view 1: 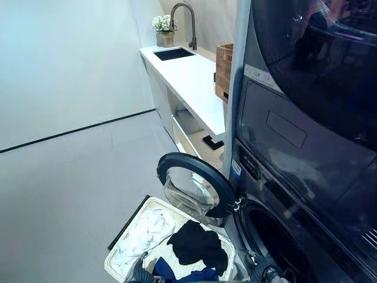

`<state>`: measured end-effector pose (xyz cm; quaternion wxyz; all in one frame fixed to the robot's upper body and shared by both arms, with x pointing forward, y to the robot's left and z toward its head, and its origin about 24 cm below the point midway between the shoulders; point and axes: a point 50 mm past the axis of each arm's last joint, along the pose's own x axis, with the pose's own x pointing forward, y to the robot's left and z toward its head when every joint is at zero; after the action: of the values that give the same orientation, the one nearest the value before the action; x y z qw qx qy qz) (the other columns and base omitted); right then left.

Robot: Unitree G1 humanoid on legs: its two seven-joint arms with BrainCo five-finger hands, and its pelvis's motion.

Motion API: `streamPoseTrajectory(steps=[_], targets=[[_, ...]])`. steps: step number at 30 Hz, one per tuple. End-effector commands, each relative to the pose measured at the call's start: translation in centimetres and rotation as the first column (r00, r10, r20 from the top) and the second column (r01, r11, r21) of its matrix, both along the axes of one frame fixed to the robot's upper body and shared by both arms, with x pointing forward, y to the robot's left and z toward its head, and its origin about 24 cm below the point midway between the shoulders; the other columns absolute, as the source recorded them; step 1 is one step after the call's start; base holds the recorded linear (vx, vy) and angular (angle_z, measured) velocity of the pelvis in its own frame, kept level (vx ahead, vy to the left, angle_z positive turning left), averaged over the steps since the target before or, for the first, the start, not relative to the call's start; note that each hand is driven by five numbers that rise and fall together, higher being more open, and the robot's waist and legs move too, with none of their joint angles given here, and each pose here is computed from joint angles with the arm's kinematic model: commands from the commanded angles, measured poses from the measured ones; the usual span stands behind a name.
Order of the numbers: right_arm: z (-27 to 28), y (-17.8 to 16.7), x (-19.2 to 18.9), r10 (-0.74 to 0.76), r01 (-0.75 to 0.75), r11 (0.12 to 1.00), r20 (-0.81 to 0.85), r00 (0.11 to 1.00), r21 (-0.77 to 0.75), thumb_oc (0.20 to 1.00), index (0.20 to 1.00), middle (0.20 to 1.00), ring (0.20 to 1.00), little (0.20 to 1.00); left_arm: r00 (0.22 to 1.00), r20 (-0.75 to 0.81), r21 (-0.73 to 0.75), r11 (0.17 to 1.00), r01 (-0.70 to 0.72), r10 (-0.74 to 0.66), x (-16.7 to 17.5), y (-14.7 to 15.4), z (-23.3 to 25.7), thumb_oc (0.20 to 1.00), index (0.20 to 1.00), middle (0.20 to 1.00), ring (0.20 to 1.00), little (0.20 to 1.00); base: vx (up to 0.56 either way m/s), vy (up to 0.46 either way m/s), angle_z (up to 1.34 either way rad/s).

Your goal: Put the clothes into the washing machine.

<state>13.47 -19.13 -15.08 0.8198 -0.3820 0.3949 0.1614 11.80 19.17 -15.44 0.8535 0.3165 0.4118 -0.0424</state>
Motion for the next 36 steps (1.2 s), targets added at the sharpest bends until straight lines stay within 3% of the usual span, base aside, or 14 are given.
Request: streamPoseTrajectory(steps=[1, 15, 24, 27, 33, 36], targets=[[0.3, 1.7, 1.7, 0.0, -0.002, 0.999, 0.028, 1.0, 0.048, 1.0, 1.0, 1.0, 1.0, 1.0, 0.995, 0.08, 0.022, 0.998, 0.062, -0.064, 2.8, -0.1, 0.9, 1.0, 1.0, 1.0, 1.0, 1.0, 0.16, 0.06, 0.25], [0.4, 1.5, 2.0, -0.034, 0.031, 0.998, 0.039, 0.999, 0.059, 1.0, 1.0, 1.0, 1.0, 1.0, 0.991, 0.093, 0.032, 0.995, 0.092, -0.094, 3.3, -0.2, 1.1, 1.0, 1.0, 1.0, 1.0, 1.0, 0.01, -0.001, 0.0], [1.7, 1.4, 4.8, -0.041, 0.03, 0.993, 0.097, 0.994, 0.111, 1.0, 1.0, 1.0, 1.0, 1.0, 0.927, 0.328, 0.211, 0.97, 0.117, -0.183, 7.0, 0.0, 3.5, 1.0, 1.0, 1.0, 1.0, 1.0, -0.05, 0.012, 0.0], [3.8, 1.8, 8.5, -0.059, 0.025, 0.987, 0.221, 0.974, 0.156, 1.0, 1.0, 1.0, 1.0, 1.0, 0.875, 0.452, 0.288, 0.957, 0.041, -0.174, 10.4, 0.6, 5.7, 1.0, 1.0, 1.0, 1.0, 1.0, -0.24, 0.023, 0.0], [5.7, 2.2, 11.0, -0.057, -0.003, 0.983, 0.325, 0.944, 0.181, 1.0, 1.0, 1.0, 1.0, 1.0, 0.822, 0.549, 0.347, 0.936, -0.055, -0.155, 12.5, 1.3, 7.6, 1.0, 1.0, 1.0, 1.0, 1.0, -0.13, 0.016, 0.05], [7.6, 2.3, 13.0, -0.036, -0.047, 0.981, 0.416, 0.908, 0.189, 1.0, 1.0, 1.0, 1.0, 1.0, 0.748, 0.656, 0.377, 0.903, -0.208, -0.102, 15.1, 2.2, 10.1, 1.0, 1.0, 1.0, 1.0, 1.0, -0.14, 0.05, 0.07]])
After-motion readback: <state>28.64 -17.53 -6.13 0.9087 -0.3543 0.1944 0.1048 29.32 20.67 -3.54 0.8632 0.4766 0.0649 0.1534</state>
